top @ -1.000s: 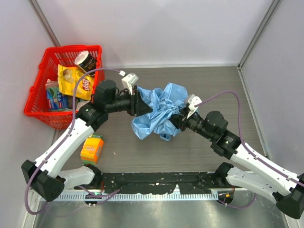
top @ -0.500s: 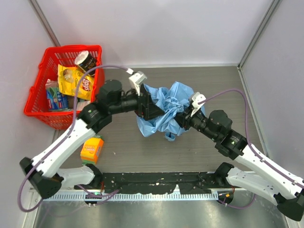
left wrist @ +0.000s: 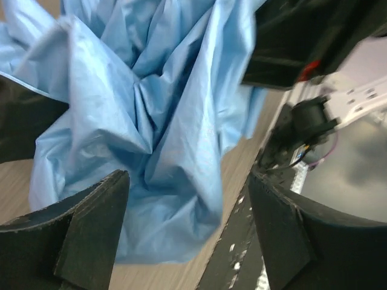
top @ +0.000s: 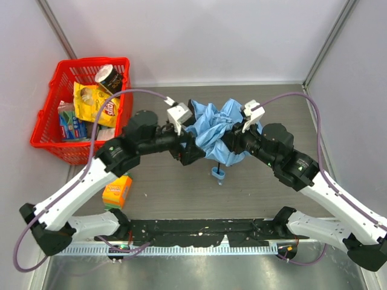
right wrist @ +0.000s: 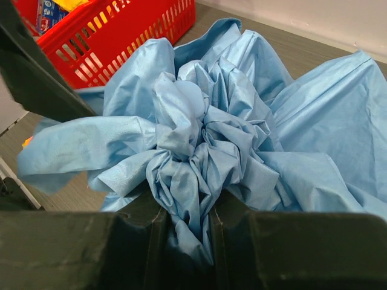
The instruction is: Put away the umbrella
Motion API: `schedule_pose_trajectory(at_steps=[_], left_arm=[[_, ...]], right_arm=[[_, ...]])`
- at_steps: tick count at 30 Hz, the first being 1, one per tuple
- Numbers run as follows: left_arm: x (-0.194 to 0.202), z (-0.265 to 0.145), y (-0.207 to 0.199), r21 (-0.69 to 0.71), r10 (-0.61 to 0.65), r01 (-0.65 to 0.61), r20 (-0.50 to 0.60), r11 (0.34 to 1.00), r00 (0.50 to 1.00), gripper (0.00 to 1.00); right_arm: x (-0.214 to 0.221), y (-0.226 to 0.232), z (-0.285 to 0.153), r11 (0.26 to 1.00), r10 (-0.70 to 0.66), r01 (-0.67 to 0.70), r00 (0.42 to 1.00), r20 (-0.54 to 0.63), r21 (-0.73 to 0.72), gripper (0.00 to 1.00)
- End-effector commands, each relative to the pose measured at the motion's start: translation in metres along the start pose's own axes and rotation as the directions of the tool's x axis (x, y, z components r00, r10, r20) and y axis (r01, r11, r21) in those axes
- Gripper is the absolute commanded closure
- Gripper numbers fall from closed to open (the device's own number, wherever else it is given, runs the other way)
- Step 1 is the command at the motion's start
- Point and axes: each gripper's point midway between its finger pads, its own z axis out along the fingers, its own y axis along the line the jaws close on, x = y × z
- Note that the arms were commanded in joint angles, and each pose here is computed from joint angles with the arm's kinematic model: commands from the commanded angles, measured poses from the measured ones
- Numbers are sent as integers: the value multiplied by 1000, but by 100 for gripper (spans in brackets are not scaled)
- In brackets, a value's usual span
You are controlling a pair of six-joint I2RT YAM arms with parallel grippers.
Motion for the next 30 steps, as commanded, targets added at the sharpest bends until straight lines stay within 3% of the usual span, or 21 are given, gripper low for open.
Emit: schedule_pose_trajectory(at_steps=[1,3,5,9,10,12,14,17,19,21,26,28,29,30], left_arm=[[5,6,31,-174,48,-65,-105,983,993,31],[4,-1,75,-414,26,-83,-142,906,990,52],[-3,-9,97,-543,18,-73,-106,837,994,61],[-29,-1,88,-496,28,4,58,868,998,65],[-35,1,86,-485,27,19,87,874,996,60],[-38,6,82,-460,34,7,81,888,996,33],[-37,7,78,-438,22,5,57,899,998,17],[-26,5,77,-415,-5,22,41,910,999,8],[-19,-4,80,-427,-22,45,57,903,998,6],[-17,-22,79,-428,-32,81,122,900,992,6],[-10,-59,69,-394,-57,178,300,902,952,10],[-8,-76,63,-369,-73,218,370,904,926,10],[-5,-82,60,-357,-73,226,395,906,916,10],[-8,-101,51,-324,-67,236,457,916,887,10]], right_arm=[[-53,9,-13,999,52,-51,993,108,-13,99],[-57,10,-18,999,37,-36,994,104,-14,99],[-59,8,-23,1000,15,-15,995,100,-3,99],[-55,-3,-26,998,-35,32,998,47,50,99],[-58,-6,-25,997,-43,41,998,39,72,99],[-58,-16,-24,990,-60,57,998,22,129,99],[-63,-29,-24,976,-100,94,995,24,195,99],[-81,-50,-22,931,-188,181,982,-10,318,99],[-91,-74,-16,855,-247,257,966,-82,451,99],[-95,-106,-4,702,-315,380,924,-216,603,99],[-132,-126,28,446,-495,598,785,-373,666,99],[-123,-136,47,279,-563,722,657,-501,633,99],[-115,-141,58,216,-562,747,621,-546,628,99],[-104,-151,77,74,-588,801,516,-623,594,99]])
